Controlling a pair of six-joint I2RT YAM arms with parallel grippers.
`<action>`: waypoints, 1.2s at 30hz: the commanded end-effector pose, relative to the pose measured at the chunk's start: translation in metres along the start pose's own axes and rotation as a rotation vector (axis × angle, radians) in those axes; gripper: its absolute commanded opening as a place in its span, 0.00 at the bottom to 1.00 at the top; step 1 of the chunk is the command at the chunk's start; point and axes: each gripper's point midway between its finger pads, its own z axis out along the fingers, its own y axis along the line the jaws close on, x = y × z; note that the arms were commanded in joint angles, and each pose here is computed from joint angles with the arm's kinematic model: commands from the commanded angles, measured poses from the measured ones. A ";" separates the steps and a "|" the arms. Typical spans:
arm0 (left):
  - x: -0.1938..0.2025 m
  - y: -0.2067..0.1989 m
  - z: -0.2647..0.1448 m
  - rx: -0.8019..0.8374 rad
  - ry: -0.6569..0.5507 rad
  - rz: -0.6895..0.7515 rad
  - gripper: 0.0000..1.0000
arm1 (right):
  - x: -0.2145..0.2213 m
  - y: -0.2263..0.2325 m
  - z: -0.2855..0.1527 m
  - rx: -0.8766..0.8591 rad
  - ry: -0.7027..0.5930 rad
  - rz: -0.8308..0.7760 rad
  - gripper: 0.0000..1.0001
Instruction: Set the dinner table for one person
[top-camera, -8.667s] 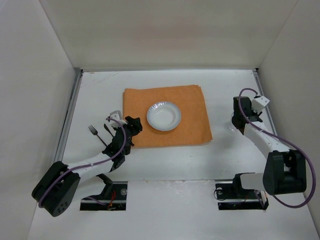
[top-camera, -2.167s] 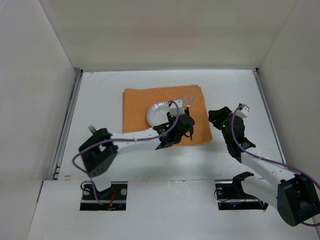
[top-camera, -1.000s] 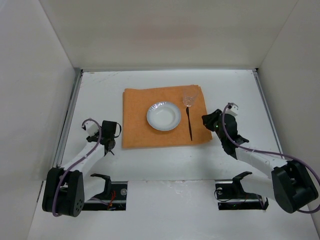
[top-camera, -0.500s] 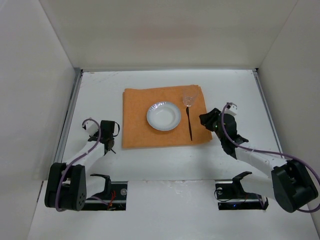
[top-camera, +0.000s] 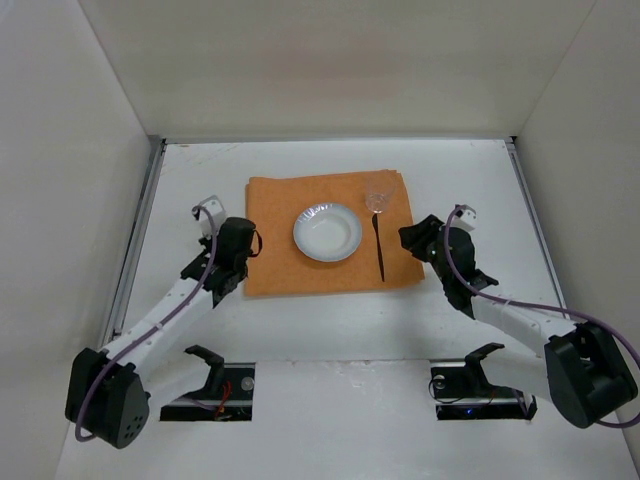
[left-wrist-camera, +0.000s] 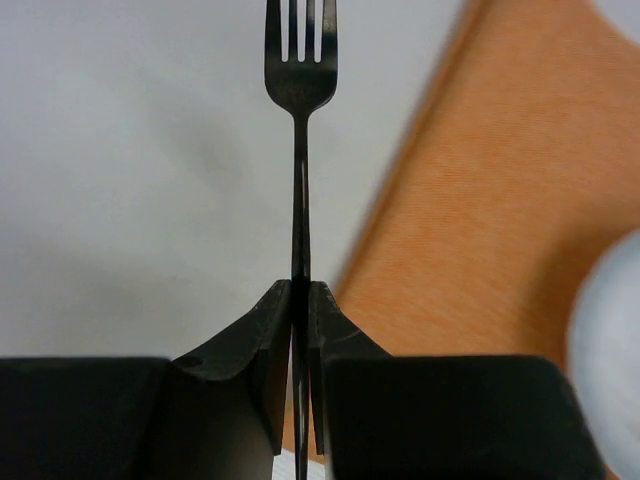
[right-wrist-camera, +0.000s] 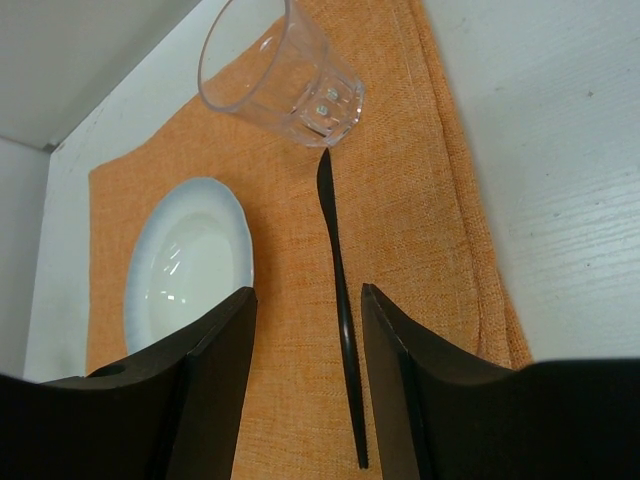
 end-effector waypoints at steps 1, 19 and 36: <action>-0.023 -0.047 -0.017 0.120 -0.060 0.118 0.04 | -0.024 0.018 0.003 -0.045 -0.082 0.010 0.52; 0.054 -0.134 -0.003 0.444 0.005 0.362 0.05 | -0.021 0.017 0.007 -0.036 -0.071 0.000 0.52; 0.095 -0.110 0.028 0.335 0.134 0.370 0.06 | -0.018 0.018 0.008 -0.041 -0.059 -0.001 0.52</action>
